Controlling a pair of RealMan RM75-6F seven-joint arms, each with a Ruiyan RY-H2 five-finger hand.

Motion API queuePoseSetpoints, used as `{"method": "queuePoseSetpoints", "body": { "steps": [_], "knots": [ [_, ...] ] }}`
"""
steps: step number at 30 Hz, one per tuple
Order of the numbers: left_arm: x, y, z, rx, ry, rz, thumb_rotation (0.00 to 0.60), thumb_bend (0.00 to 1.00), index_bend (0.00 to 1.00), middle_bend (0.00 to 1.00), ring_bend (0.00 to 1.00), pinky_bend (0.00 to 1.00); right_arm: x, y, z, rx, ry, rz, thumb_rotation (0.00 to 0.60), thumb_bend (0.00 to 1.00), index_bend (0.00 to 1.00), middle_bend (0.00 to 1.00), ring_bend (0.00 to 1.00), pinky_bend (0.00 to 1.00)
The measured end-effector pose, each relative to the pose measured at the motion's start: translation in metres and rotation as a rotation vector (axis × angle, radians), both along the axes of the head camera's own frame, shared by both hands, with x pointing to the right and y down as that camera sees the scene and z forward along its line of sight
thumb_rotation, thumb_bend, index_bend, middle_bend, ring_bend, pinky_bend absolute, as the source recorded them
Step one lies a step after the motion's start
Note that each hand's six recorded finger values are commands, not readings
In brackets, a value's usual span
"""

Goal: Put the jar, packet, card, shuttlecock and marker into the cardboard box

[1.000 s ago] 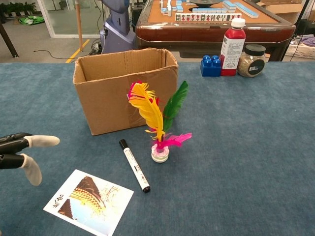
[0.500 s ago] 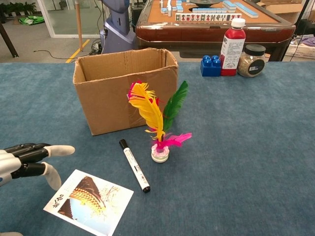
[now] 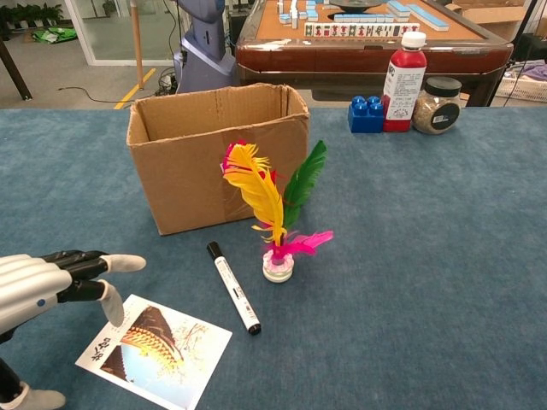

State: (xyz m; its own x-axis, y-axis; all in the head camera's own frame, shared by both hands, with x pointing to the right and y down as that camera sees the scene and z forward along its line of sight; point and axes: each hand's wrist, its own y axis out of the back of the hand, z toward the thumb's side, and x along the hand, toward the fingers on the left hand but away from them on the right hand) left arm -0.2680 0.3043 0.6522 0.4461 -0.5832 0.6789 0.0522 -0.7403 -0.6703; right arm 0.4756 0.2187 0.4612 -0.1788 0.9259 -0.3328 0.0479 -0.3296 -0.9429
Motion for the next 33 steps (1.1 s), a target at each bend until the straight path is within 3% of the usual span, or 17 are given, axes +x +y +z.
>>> {"method": "queuePoseSetpoints", "body": {
  "steps": [33],
  "knots": [
    [0.016,-0.005,0.021,-0.065,-0.016,-0.041,0.6,0.14,0.35,0.0,0.0,0.05,0.001,0.0,-0.003,0.004,-0.006,-0.001,0.6,0.19,0.26,0.35,0.26,0.39]
  ]
}}
